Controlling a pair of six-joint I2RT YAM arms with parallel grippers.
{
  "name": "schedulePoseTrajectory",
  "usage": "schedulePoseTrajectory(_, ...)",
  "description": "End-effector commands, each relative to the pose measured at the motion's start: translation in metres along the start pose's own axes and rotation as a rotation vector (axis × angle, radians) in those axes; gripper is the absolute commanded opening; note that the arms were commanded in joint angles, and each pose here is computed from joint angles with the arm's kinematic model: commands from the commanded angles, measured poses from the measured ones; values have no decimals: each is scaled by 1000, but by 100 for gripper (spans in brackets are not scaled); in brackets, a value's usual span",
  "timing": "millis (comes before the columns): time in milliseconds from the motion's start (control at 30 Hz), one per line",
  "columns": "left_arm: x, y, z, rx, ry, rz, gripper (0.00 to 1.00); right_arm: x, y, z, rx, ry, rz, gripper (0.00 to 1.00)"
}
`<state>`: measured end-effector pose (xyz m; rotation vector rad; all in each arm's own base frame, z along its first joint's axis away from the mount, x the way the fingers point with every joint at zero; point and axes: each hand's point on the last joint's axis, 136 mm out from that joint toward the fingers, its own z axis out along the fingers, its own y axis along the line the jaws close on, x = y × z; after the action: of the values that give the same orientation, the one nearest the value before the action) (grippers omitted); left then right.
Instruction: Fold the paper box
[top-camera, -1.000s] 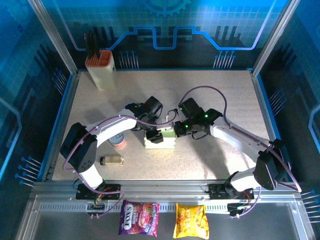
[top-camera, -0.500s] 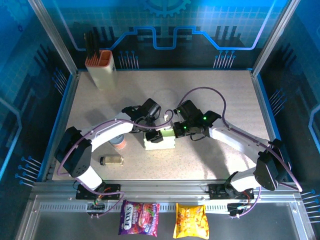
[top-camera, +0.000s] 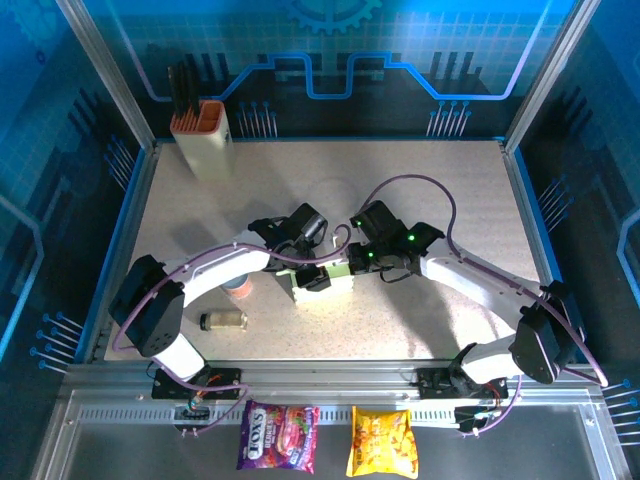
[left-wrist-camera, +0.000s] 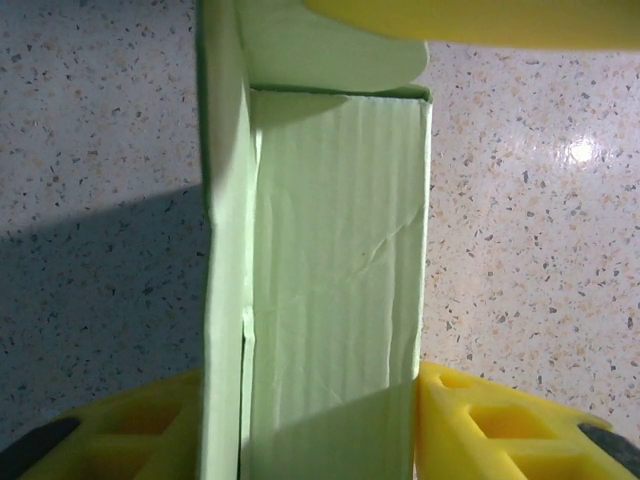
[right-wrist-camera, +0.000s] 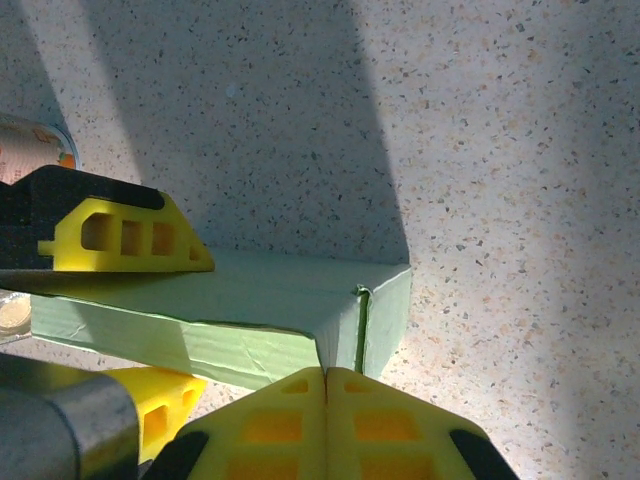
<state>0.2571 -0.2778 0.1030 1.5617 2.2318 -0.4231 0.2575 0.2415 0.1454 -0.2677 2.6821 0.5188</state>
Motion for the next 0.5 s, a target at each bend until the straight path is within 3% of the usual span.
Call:
schedulePoseTrajectory(0, 7, -3, 6, 2, 21, -24, 46, 3, 7, -7, -11, -8, -8, 0)
schedulePoseTrajectory(467, -4, 3, -8, -46, -29, -43, 49, 25, -15, 6, 65, 23, -28, 0)
